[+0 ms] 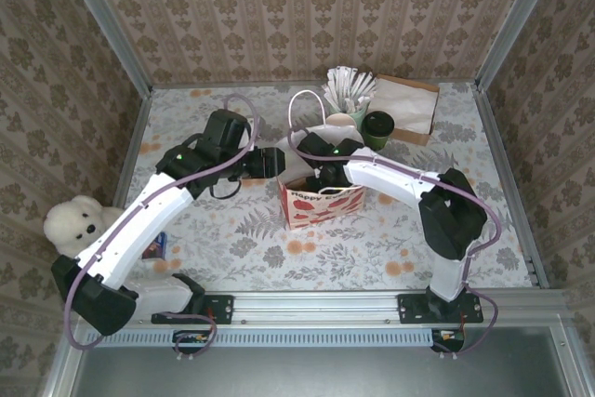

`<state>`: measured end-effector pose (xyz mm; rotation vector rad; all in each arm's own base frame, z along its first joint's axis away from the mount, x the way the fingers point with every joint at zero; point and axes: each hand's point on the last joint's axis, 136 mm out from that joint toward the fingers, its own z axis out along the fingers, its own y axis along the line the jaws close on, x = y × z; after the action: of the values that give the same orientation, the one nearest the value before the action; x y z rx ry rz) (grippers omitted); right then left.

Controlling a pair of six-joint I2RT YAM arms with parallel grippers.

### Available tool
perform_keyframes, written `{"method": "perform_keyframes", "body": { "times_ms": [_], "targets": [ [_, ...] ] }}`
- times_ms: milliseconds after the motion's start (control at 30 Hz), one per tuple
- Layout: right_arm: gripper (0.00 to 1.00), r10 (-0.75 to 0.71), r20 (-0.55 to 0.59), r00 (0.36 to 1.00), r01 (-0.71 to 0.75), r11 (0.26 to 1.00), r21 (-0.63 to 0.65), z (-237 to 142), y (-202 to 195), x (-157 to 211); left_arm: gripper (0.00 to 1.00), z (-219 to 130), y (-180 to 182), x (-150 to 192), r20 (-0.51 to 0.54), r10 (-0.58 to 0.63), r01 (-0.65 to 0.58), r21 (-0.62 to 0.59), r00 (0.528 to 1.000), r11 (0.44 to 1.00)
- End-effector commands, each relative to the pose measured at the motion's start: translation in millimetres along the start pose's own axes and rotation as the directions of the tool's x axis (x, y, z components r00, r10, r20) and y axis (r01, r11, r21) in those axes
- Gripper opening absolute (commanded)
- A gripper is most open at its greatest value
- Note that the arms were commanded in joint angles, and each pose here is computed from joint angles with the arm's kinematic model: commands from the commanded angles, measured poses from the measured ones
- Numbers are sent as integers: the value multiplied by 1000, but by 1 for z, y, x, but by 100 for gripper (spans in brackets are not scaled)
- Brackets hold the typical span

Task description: Pack the takeout coffee

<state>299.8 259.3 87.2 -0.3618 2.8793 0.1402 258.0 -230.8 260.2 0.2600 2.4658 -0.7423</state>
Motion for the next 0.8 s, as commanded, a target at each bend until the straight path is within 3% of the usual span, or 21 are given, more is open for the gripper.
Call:
{"method": "perform_keyframes", "body": {
  "times_ms": [0, 267, 600, 767],
  "targets": [
    [44, 27, 106, 994, -27, 1000, -5, -11, 1, -16, 59, -7, -9, -2, 2, -6, 6, 52, 1000, 999],
    [44, 18, 55, 998, -19, 1000, 23, 11, -2, -8, 48, 4, -12, -1, -20, -10, 12, 79, 1000, 997],
    [44, 21, 36, 999, -21, 1000, 18, 20, 0, -6, 20, 10, -9, -7, 10, -30, 29, 78, 1000, 997],
    [44, -4, 3, 1000, 4, 997, 75, 32, -9, 0, 11, 12, -7, -5, -13, -21, 22, 64, 1000, 998]
  ]
}}
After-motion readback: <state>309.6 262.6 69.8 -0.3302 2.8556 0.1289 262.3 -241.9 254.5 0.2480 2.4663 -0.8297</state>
